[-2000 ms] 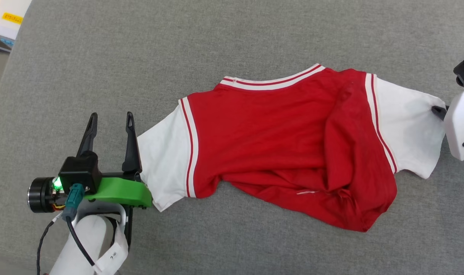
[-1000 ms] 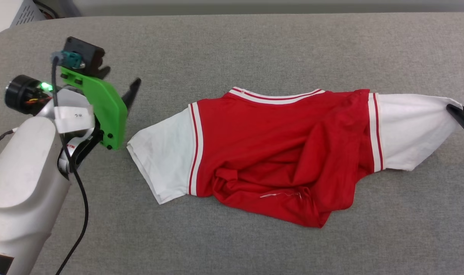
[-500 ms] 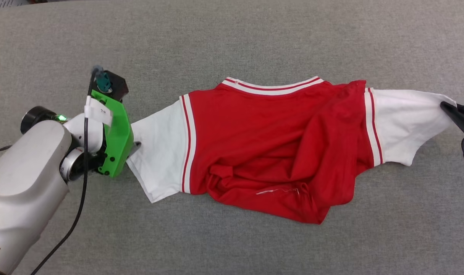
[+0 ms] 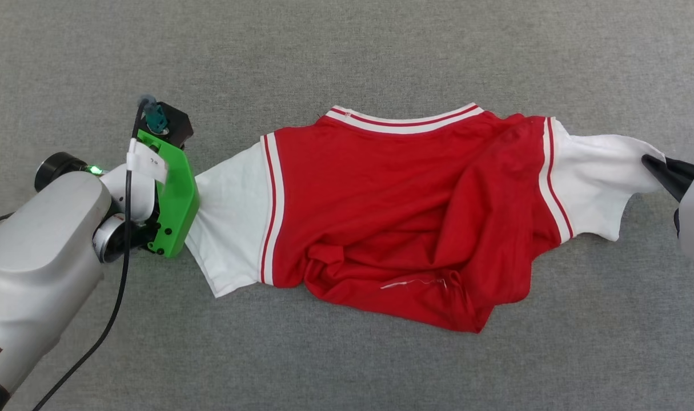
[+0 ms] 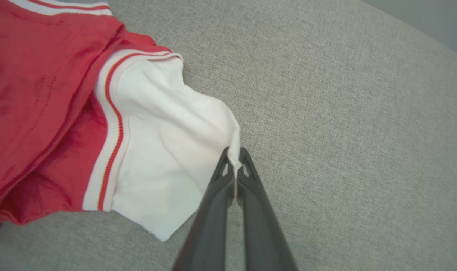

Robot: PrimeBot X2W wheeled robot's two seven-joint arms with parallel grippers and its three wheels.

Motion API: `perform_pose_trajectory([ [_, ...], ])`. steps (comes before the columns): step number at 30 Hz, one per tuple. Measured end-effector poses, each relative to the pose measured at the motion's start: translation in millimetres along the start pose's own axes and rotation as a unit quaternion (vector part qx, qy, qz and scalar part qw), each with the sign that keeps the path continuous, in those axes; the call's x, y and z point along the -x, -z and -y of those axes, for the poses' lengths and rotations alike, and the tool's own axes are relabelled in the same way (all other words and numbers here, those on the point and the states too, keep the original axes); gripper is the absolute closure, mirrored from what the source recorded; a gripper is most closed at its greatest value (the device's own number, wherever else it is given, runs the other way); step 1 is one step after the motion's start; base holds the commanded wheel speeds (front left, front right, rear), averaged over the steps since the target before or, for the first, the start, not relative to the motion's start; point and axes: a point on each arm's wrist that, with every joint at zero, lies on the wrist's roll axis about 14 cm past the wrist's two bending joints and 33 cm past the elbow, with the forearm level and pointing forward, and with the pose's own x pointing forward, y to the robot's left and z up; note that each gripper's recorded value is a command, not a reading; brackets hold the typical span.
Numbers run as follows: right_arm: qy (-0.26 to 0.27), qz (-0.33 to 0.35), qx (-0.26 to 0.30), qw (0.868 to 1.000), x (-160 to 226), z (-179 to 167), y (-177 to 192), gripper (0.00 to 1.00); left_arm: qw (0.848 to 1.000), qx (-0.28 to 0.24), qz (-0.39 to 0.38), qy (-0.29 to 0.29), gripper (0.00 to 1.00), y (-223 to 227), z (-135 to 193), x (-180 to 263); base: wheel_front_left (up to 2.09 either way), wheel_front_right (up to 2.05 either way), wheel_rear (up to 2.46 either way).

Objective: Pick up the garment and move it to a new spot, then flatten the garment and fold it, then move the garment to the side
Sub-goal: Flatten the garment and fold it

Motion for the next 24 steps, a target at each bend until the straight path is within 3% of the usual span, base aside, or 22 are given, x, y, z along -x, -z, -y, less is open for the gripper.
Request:
perform_pose_trajectory([
  [7, 0.008, 0.062, 0.018, 0.998, 8, 2, -34, 1.00, 0.996, -0.010, 0.088, -0.008, 1.00, -23, 2, 15, 0.00, 0.00, 0.00],
  [12, 0.016, 0.114, 0.028, 0.993, 20, 4, -62, 1.00, 0.984, -0.026, 0.176, -0.026, 1.00, -57, -2, 48, 0.00, 0.00, 0.00],
  [24, 0.049, 0.238, 0.065, 0.968, 71, 17, -147, 1.00, 0.918, -0.092, 0.376, -0.085, 1.00, -138, -6, 158, 0.00, 0.00, 0.00],
])
